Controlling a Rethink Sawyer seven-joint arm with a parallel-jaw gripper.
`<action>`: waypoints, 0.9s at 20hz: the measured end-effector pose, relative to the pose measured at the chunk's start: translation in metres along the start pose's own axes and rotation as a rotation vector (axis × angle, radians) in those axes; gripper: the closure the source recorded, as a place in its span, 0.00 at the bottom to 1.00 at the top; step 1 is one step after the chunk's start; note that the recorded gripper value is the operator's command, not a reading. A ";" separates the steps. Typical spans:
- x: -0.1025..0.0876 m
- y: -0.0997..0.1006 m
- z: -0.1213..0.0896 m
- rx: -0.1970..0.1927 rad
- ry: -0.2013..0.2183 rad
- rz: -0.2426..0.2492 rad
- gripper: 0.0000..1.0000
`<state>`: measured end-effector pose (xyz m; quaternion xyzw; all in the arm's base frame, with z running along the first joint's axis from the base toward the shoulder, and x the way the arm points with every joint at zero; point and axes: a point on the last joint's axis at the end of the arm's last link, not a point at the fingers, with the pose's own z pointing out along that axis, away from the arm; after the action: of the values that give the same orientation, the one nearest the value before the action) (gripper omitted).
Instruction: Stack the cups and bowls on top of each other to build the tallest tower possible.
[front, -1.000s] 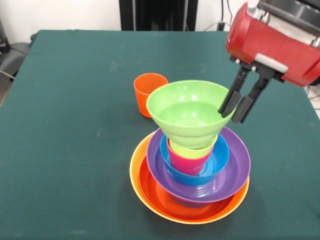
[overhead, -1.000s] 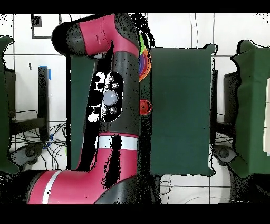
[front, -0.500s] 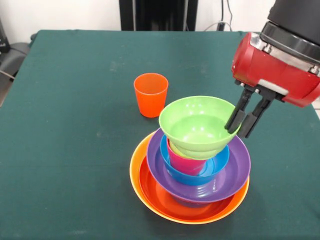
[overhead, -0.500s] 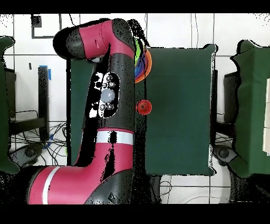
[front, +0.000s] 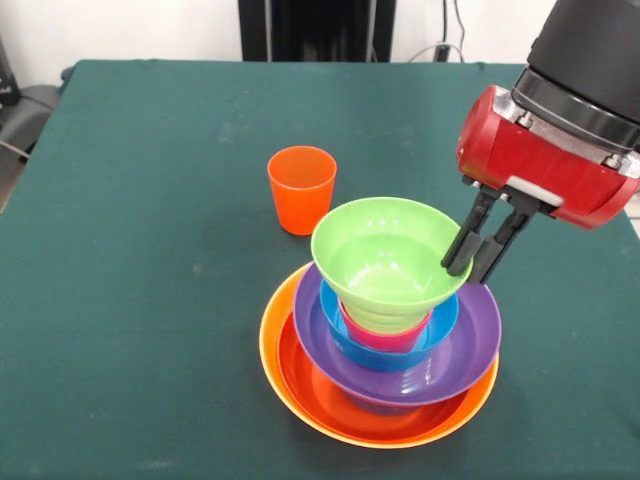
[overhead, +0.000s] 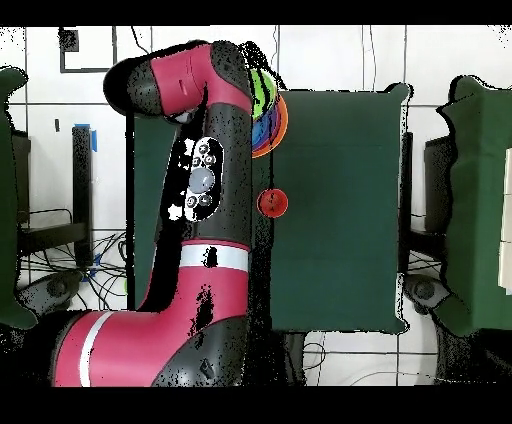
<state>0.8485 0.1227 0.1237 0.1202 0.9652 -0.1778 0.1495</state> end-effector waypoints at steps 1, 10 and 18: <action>0.000 0.000 0.000 0.001 0.000 0.000 1.00; -0.002 -0.002 -0.002 -0.004 0.004 0.013 1.00; -0.004 -0.002 -0.007 -0.007 0.004 0.023 1.00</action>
<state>0.8497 0.1228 0.1323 0.1310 0.9647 -0.1725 0.1501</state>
